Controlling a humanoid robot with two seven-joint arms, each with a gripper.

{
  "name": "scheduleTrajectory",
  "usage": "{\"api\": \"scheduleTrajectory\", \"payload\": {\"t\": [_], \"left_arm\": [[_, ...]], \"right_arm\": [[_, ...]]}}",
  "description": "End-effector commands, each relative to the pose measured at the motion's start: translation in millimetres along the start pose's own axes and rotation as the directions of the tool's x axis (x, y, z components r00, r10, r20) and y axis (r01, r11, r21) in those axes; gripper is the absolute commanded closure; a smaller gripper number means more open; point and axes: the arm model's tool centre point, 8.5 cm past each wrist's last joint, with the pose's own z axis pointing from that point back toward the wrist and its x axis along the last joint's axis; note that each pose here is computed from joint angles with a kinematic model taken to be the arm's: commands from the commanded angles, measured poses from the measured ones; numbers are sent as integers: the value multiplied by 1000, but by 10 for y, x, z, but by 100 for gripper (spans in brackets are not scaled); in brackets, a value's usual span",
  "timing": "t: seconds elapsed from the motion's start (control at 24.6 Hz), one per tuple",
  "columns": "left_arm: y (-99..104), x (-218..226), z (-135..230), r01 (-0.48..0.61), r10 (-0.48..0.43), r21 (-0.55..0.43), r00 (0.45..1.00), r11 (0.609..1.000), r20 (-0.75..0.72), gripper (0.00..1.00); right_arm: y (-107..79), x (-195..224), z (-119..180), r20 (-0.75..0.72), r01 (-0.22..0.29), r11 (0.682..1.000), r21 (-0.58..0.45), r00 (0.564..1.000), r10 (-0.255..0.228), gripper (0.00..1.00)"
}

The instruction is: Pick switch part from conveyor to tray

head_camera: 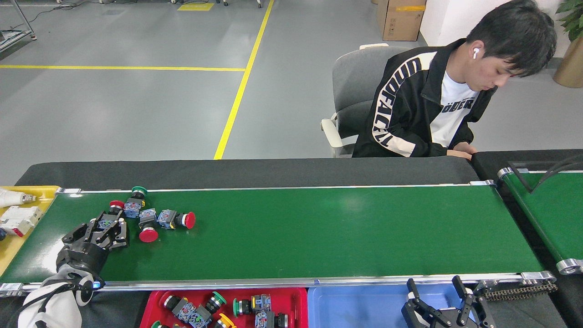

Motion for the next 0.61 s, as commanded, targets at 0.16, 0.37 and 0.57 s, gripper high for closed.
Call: {"api": "scheduleTrajectory", "payload": {"t": [0.16,0.37,0.57], "left_arm": [[244,707,1067,49,-69,143,988,989,137,96],[13,1734,1715,13,-82,152,886,988,456,84],[-62,1857,1798,48,-117,150,857,988,502,0]], "right_arm": [[-57,-3,-16,6,-8,1000,-15,1000,8,4],[-45,-9,0,2,-7,1000,-11,1000,7,4],[-46,-12,0,2,-5,1000,-12,1000,5,4]]}}
